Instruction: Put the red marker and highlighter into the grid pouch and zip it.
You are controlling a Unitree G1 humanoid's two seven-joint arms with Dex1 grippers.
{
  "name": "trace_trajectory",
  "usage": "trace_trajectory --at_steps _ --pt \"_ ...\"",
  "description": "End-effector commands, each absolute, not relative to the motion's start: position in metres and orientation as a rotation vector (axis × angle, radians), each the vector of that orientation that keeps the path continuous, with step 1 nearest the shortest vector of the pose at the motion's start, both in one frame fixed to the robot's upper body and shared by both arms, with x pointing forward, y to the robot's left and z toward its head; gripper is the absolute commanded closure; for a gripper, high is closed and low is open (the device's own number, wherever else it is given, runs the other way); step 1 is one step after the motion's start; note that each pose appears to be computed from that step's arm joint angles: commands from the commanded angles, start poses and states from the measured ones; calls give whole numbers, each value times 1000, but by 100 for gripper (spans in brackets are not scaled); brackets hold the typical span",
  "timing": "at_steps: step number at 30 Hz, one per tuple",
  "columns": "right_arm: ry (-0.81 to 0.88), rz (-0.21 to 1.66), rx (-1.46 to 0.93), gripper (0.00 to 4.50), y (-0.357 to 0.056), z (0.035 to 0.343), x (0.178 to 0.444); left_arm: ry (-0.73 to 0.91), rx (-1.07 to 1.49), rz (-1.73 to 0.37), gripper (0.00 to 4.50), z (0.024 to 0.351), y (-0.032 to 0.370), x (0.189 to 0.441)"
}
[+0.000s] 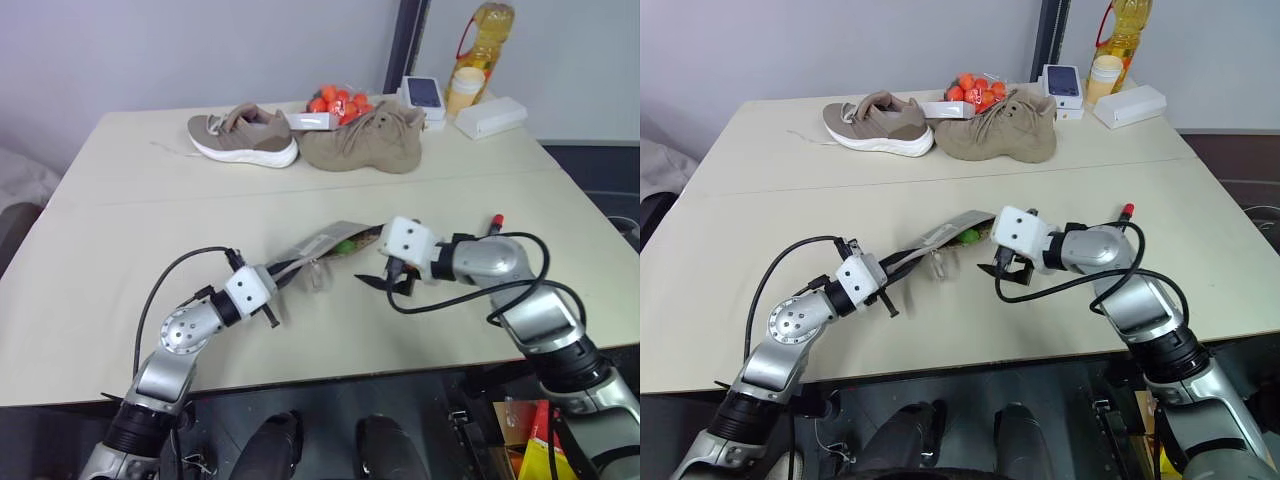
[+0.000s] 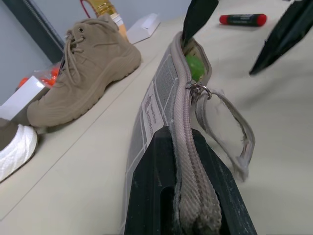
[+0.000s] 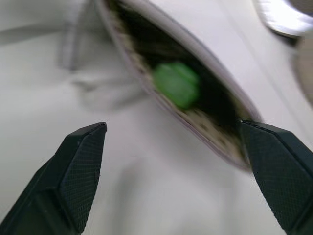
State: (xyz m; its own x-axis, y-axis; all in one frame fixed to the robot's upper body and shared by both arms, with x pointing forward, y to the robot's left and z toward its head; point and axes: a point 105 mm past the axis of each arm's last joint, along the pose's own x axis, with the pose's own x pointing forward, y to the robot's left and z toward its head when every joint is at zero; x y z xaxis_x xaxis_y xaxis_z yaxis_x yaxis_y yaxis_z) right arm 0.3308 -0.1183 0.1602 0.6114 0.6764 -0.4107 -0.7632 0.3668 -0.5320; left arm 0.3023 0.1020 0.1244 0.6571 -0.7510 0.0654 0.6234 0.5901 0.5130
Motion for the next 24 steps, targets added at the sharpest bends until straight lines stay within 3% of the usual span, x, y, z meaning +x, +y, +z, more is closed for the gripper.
trace_trajectory --at_steps 1,7,15,17,24 --pt "100 850 -700 4 -135 175 332 -319 422 -756 450 136 106 309" --pt "239 496 -520 4 -212 161 351 -334 327 -634 450 141 107 324" --pt "234 -28 -314 4 -290 173 357 -349 330 -636 450 138 95 328" --pt "271 -162 -157 4 -310 157 353 -345 328 -653 450 136 91 330" --pt "350 -210 74 4 -307 123 358 -348 331 -670 450 134 88 334"
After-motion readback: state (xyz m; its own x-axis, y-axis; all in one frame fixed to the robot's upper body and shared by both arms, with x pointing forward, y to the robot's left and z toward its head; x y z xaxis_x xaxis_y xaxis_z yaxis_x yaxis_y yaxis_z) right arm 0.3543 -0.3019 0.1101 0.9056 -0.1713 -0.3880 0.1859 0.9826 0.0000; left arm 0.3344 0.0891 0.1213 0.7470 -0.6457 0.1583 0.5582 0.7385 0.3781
